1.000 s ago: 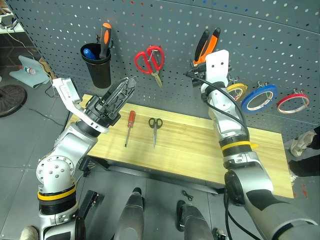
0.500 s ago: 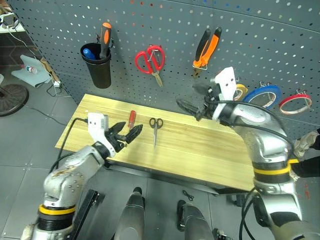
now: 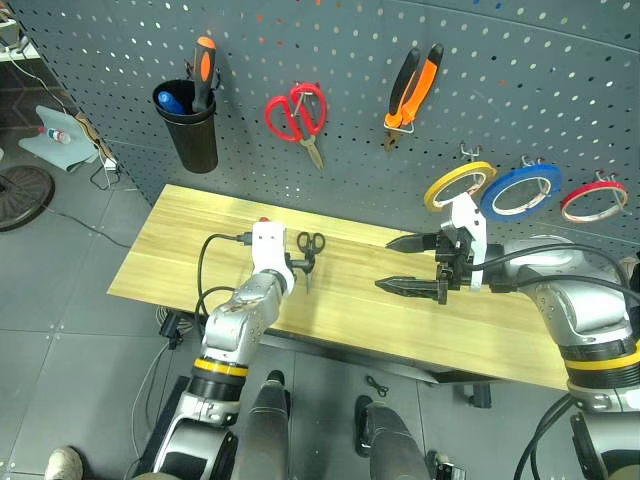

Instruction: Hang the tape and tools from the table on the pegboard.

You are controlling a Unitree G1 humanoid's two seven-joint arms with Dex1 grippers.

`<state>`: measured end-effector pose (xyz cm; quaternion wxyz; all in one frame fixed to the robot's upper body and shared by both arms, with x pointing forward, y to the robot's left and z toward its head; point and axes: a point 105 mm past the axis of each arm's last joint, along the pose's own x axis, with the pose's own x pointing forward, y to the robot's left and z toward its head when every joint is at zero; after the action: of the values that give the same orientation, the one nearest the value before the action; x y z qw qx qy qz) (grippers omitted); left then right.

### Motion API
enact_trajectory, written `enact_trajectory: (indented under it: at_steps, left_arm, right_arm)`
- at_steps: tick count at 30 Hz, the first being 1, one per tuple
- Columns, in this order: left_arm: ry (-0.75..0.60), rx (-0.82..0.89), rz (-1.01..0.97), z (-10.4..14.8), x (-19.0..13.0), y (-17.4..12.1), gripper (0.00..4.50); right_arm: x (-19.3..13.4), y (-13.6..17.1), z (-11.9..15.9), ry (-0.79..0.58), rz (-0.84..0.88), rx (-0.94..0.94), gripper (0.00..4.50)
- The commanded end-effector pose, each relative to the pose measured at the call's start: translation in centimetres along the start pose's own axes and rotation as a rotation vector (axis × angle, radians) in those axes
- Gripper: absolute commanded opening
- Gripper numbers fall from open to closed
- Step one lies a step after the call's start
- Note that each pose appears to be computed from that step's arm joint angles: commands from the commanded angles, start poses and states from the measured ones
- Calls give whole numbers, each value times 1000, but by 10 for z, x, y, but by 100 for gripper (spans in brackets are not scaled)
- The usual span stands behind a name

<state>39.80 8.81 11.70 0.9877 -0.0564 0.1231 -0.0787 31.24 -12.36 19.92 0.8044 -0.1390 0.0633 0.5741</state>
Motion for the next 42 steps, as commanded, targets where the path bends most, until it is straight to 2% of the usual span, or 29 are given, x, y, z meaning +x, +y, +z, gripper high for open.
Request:
enact_trajectory:
  at_steps: [1, 5, 12, 17, 20, 28, 35, 42]
  left_arm:
    - [-12, 35, -12, 12, 1, -11, 450]
    - [18, 54, -24, 9, 0, -18, 450]
    - [98, 136, -23, -19, -7, -22, 450]
    - [140, 209, -43, -35, -1, -24, 450]
    - [153, 238, -32, -37, 4, -23, 361]
    - [148, 259, -1, -33, 10, -14, 3]
    - [148, 258, 14, -33, 4, -6, 3]
    - [118, 371, -28, -23, -25, 23, 3]
  right_arm:
    - [-6, 1, 26, -62, -20, -29, 445]
    - [-10, 5, 35, -73, -33, -35, 445]
    - [-12, 17, 63, -109, -70, -85, 445]
    - [-17, 15, 52, -14, -115, -156, 445]
    - [-18, 13, 46, -5, -143, -140, 450]
    - [-20, 9, 49, -32, -181, -106, 450]
    - [-20, 9, 44, -34, -188, -88, 450]
    - [-18, 17, 27, -20, -179, -79, 450]
